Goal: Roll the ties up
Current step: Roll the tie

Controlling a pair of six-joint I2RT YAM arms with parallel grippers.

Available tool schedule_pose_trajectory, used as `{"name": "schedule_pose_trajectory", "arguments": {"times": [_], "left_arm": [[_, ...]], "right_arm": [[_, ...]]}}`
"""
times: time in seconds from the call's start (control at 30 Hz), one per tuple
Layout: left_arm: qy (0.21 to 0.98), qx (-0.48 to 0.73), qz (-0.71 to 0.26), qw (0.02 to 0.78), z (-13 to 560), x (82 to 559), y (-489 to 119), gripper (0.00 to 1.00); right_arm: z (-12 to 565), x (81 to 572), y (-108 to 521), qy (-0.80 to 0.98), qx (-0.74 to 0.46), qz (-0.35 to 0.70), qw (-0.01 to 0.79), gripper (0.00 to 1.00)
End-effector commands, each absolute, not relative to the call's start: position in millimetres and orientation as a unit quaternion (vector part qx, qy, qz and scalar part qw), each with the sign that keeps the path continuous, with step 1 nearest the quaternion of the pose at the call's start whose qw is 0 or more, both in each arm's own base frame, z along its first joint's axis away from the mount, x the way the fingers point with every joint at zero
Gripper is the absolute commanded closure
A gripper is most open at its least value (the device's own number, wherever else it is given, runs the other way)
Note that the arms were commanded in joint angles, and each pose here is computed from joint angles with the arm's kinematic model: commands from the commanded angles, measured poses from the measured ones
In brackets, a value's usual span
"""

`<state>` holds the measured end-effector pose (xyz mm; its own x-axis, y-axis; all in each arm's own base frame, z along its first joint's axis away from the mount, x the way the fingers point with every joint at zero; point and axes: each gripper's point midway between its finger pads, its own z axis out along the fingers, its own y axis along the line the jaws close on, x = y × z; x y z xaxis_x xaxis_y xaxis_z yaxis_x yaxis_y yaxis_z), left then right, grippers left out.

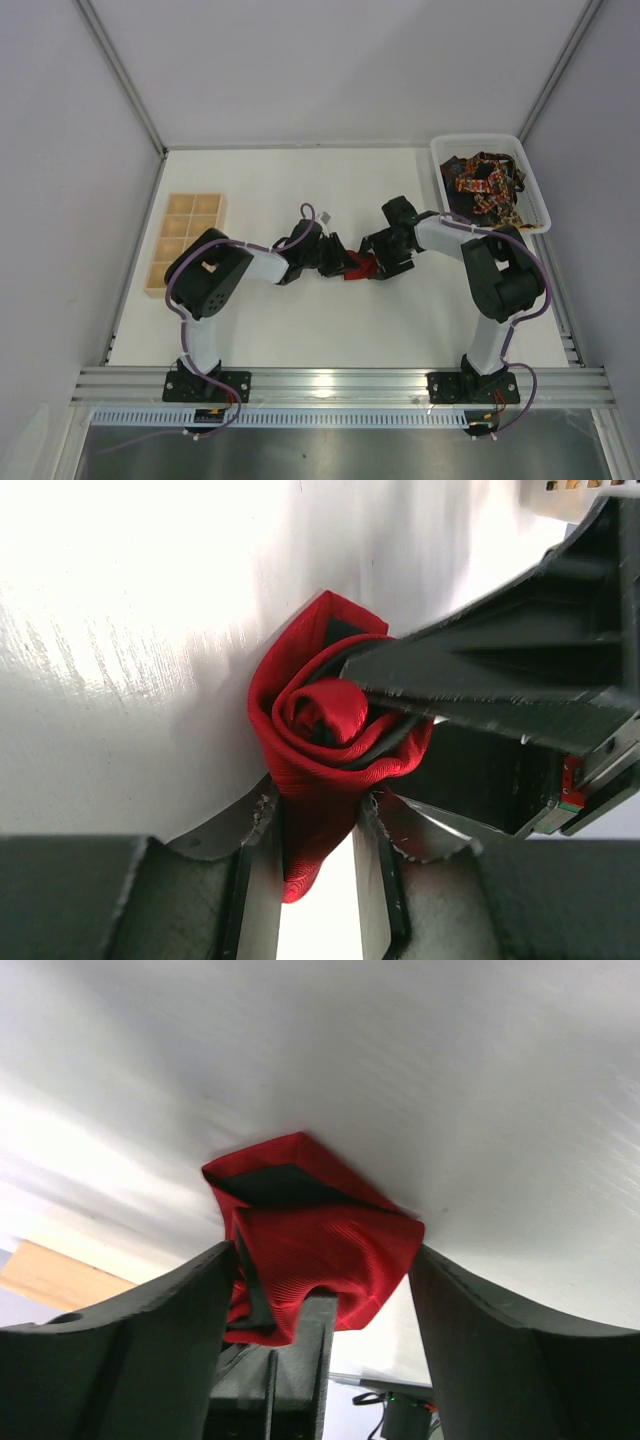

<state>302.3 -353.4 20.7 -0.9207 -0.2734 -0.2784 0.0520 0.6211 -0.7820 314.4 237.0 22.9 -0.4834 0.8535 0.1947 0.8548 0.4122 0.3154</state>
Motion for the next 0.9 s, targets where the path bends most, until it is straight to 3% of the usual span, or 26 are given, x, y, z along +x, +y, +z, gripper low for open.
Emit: {"name": "schedule_pose_trajectory", "arguments": {"times": [0.0,0.2,0.57,0.67,0.8,0.87], "left_arm": [[0.927,-0.053,-0.337,0.154,-37.9,281.4,-322.9,1.0],[0.925,-0.041,-0.344,0.155,-31.7,279.8,-324.5,1.0],[0.924,-0.028,-0.351,0.151,-22.7,281.9,-330.5,0.99],[0.92,-0.023,-0.36,0.153,-18.7,281.8,-333.5,0.87],[0.917,-0.016,-0.366,0.161,-12.3,283.3,-334.2,0.6],[0.916,-0.014,-0.366,0.162,-12.5,282.1,-333.4,0.53]], "right_arm": [[-10.8,303.8,218.6,-0.864,-0.489,-0.122,-0.015,0.22],[-1.8,310.2,213.9,-0.872,-0.474,-0.12,-0.038,0.08],[-11.2,309.2,212.7,-0.875,-0.471,-0.109,-0.029,0.14],[-13.9,309.0,211.5,-0.874,-0.474,-0.104,-0.03,0.16],[-16.4,309.7,212.0,-0.875,-0.471,-0.105,-0.03,0.19],[-17.6,308.5,212.1,-0.877,-0.468,-0.103,-0.028,0.21]]}}
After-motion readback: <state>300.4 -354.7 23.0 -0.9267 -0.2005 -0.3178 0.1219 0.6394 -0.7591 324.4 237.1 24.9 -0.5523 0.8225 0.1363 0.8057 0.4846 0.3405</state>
